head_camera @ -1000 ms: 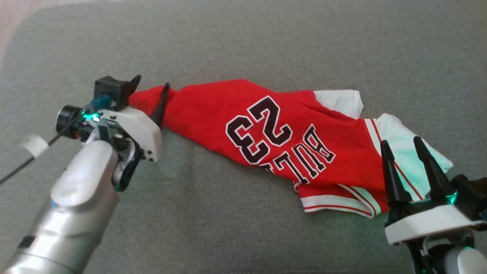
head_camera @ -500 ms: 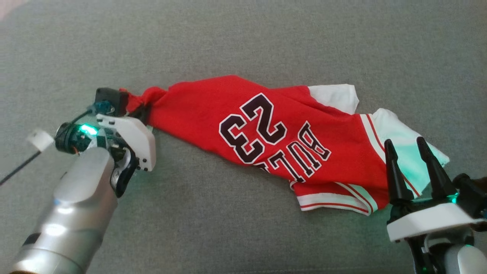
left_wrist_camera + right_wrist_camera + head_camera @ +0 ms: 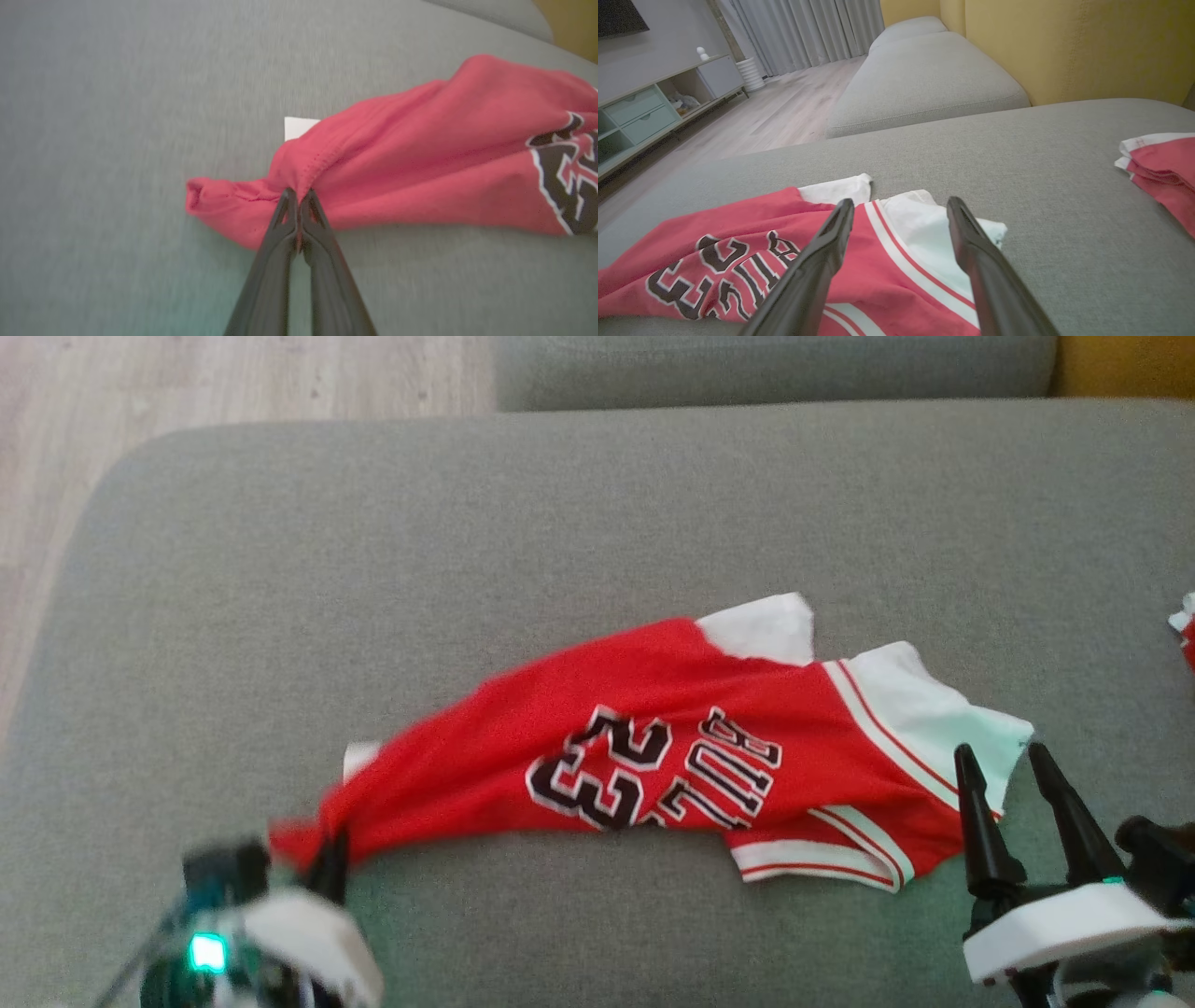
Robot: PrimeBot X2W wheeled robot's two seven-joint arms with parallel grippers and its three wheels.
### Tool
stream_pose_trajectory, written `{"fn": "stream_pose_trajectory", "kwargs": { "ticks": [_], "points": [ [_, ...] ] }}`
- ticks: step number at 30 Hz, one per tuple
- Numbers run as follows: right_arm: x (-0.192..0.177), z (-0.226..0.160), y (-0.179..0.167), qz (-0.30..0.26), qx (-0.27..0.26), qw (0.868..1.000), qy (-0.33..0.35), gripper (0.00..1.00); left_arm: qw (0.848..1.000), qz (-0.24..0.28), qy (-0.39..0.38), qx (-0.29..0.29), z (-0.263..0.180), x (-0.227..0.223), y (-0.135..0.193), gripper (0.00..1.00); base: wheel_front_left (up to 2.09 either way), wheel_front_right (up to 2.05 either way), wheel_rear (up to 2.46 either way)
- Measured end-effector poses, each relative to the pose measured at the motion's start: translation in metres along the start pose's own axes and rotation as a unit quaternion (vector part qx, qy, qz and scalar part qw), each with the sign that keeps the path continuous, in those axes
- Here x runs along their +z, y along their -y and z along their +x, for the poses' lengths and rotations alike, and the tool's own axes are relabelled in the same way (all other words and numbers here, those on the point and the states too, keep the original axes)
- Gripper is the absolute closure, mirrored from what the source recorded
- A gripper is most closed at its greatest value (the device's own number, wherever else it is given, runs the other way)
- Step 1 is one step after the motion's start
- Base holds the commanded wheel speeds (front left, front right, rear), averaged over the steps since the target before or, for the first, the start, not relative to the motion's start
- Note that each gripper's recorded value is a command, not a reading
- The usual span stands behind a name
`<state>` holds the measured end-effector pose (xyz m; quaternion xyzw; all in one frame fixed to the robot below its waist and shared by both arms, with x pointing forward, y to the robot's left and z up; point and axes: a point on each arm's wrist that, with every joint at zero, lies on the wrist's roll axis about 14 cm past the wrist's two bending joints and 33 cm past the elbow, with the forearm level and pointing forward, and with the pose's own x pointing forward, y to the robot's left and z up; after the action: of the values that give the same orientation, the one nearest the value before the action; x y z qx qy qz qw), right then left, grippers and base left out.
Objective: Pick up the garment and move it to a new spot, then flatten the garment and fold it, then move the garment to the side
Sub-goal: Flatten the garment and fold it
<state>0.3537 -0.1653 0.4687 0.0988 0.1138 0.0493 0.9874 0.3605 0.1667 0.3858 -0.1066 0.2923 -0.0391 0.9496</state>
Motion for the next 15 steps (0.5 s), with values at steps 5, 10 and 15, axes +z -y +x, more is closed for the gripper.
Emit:
{"fn": "stream_pose_trajectory", "kwargs": {
  "ticks": [5, 10, 15],
  "points": [
    [0.002, -0.005, -0.001, 0.001, 0.002, 1.0, -0.002, 0.0, 0.996, -0.059, -0.068, 0.018, -0.048, -0.06, 0.003, 1.0, 0.0, 0.0, 0.0],
    [0.003, -0.008, -0.002, 0.0, 0.002, 1.0, -0.003, 0.0, 0.99, -0.087, -0.109, 0.027, -0.071, -0.09, 0.007, 1.0, 0.0, 0.0, 0.0],
    [0.004, -0.014, 0.0, -0.002, -0.001, 1.0, -0.002, 0.0, 0.99, -0.095, -0.099, 0.026, -0.077, -0.1, 0.013, 0.0, 0.0, 0.0, 0.0]
  ]
}}
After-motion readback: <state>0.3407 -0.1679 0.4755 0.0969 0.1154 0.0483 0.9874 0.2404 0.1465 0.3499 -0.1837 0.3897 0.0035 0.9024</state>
